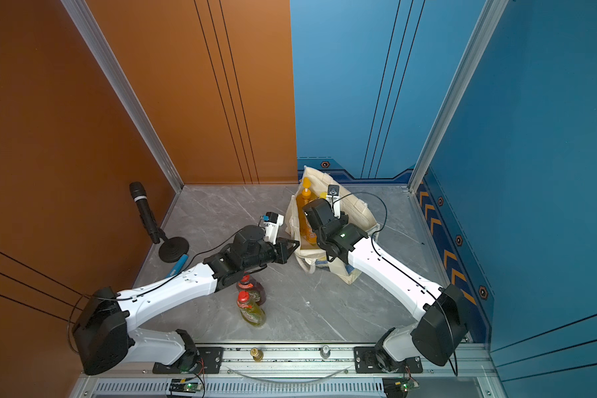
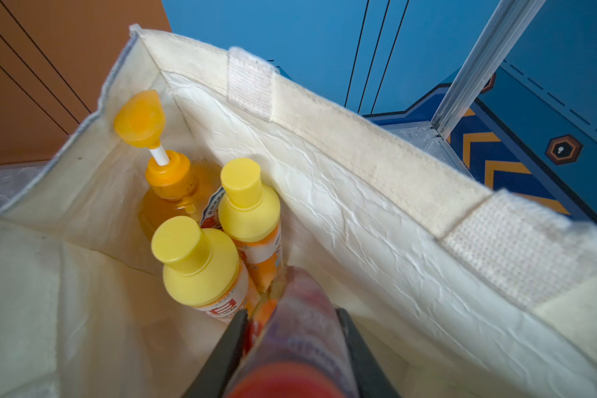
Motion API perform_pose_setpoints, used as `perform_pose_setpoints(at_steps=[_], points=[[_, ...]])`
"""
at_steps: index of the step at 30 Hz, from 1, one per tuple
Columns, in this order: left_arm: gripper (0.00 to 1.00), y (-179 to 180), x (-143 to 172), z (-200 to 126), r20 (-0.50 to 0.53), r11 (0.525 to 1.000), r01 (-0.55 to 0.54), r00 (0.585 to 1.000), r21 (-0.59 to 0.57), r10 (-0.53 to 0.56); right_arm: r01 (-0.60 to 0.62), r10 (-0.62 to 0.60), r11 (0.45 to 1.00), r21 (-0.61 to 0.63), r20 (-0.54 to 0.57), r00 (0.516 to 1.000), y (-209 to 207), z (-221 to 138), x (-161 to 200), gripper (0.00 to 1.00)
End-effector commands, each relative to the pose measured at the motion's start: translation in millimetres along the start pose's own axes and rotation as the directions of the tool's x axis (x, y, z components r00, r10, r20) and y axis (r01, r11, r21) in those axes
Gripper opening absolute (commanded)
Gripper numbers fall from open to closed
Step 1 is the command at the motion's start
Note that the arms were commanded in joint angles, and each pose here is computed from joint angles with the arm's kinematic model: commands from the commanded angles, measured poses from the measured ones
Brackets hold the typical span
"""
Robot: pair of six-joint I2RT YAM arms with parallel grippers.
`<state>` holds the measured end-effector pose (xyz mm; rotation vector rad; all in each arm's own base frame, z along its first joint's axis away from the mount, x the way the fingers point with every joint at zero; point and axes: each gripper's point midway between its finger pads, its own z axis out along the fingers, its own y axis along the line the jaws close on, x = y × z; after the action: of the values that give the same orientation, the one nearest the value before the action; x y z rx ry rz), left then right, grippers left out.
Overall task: Pack dish soap into the shopping bag
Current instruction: Place the bottle of dish soap in the shopping bag.
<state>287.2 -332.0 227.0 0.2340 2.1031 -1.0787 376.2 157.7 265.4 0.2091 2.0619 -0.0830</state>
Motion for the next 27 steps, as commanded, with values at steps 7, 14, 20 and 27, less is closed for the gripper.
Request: perform_pose_setpoints(at_steps=[7,14,20,27], points=[[0.07,-18.3,4.4,1.2,-0.034,0.998,-0.031,0.999,0.063,0.033,-0.233,0.235,0.972,-0.029,0.092,0.968,-6.8,14.3,-22.5,0.16],[0.07,-19.2,4.5,1.2,-0.040,0.997,-0.029,0.999,0.066,0.032,-0.245,0.246,0.969,-0.035,0.064,0.967,1.7,29.7,-14.6,0.16],[0.06,-19.9,4.2,0.6,-0.039,0.997,-0.030,0.999,0.067,0.033,-0.235,0.235,0.972,0.002,0.045,0.971,4.8,46.0,0.2,0.15],[0.06,-19.7,4.5,-0.1,-0.037,0.997,-0.032,0.999,0.066,0.035,-0.233,0.232,0.971,0.043,0.023,0.972,3.6,63.6,16.2,0.15]])
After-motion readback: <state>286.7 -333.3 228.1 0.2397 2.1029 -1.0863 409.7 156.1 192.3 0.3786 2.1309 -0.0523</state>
